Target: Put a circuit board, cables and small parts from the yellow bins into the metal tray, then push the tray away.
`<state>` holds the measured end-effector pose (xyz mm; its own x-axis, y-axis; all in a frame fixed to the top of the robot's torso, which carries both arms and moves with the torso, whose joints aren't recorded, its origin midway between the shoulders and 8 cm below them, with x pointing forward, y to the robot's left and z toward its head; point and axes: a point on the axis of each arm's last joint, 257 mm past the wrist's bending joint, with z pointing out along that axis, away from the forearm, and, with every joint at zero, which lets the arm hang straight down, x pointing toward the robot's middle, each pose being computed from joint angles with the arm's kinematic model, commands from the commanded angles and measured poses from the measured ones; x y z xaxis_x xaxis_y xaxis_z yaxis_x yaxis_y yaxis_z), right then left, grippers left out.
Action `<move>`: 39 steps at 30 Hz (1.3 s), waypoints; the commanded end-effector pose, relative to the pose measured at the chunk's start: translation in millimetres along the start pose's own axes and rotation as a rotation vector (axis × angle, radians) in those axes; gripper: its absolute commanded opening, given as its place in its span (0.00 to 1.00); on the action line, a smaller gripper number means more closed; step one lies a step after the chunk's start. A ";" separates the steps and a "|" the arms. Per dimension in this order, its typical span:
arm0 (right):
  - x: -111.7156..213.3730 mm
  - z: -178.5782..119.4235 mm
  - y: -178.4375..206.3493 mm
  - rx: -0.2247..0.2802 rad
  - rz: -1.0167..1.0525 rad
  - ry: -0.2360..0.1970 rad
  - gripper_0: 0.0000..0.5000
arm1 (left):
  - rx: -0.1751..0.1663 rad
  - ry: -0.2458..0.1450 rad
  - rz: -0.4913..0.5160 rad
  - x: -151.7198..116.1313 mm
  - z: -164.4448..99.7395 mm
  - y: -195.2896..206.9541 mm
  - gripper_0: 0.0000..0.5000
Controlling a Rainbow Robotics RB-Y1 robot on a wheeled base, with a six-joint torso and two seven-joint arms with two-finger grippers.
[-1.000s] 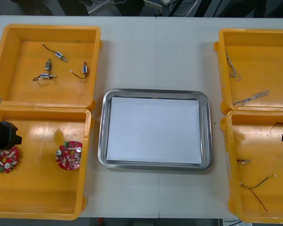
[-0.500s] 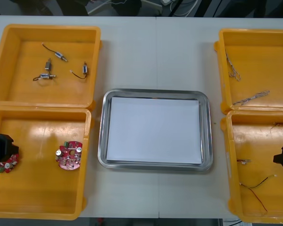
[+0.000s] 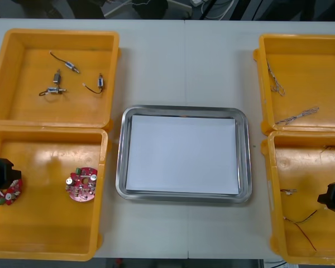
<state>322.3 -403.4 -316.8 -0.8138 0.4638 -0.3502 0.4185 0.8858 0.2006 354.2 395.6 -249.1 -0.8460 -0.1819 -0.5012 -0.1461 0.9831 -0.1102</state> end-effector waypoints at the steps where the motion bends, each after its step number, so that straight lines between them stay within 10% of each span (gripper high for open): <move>1: 15.0 15.1 -3.8 0.008 0.018 0.020 1.00 | -0.035 0.036 0.130 14.8 5.0 14.6 1.00; 27: 34.9 44.8 -11.7 0.070 0.002 0.032 1.00 | -0.032 0.084 0.130 50.8 36.6 33.4 1.00; 28: 34.3 44.8 -11.9 0.071 0.002 0.030 0.78 | -0.032 0.084 0.131 51.2 36.7 33.5 1.00; 29: 34.3 44.8 -11.9 0.071 0.002 0.030 0.78 | -0.032 0.084 0.131 51.2 36.7 33.5 1.00; 30: 34.7 45.1 -11.5 0.070 0.003 0.031 0.31 | -0.033 0.085 0.131 52.3 36.9 34.2 1.00; 31: 36.2 45.4 -12.4 0.072 0.006 0.033 0.17 | -0.034 0.085 0.131 52.4 36.7 34.8 1.00; 34: 36.3 46.0 -11.9 0.072 0.008 0.031 0.00 | -0.032 0.087 0.130 54.0 37.1 34.5 1.00; 39: 30.9 44.3 -11.9 0.070 0.007 0.015 0.00 | -0.020 0.069 0.126 52.0 40.9 32.5 1.00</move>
<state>328.1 -403.6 -350.6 -0.8204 0.4298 -0.3772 0.4090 0.9020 0.1382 336.1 406.1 -307.0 -0.8744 -0.1691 -0.4549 -0.1338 0.9850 -0.1091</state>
